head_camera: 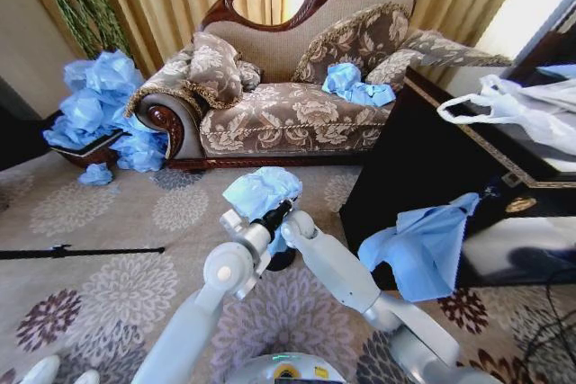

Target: Place a garbage bag over the trash bin.

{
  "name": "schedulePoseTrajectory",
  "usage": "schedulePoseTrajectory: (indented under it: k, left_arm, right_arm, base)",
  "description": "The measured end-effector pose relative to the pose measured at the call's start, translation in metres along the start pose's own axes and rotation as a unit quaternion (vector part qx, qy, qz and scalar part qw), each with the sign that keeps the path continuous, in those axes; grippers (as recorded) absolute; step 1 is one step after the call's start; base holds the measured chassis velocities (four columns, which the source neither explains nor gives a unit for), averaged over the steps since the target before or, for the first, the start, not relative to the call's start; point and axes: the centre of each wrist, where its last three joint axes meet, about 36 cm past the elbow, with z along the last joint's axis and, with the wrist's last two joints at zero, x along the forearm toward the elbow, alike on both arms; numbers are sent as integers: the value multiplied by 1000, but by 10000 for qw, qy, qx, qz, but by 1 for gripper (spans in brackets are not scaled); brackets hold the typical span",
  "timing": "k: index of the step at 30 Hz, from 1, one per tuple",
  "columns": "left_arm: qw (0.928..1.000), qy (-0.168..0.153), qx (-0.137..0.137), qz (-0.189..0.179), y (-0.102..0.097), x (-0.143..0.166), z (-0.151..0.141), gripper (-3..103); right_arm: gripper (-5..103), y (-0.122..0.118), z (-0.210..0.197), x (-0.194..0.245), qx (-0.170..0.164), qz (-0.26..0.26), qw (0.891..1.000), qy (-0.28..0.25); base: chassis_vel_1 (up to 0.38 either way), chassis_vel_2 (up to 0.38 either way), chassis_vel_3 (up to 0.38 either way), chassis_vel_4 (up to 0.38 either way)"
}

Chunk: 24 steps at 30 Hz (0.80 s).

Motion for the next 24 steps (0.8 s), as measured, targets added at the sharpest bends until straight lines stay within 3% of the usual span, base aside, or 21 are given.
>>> schedulePoseTrajectory:
  k: [14, 24]
  left_arm:
    - [9997, -80, -34, 219, -8, 10, 1, 0]
    - [9994, 82, 81, 317, -15, 30, 15, 0]
  right_arm:
    - [0, -23, 12, -9, 193, 291, 9989, 303]
    - [0, -32, -4, -28, 316, 453, 9982, 221]
  base:
    - [0, 0, 0, 0]
    - [0, 0, 0, 0]
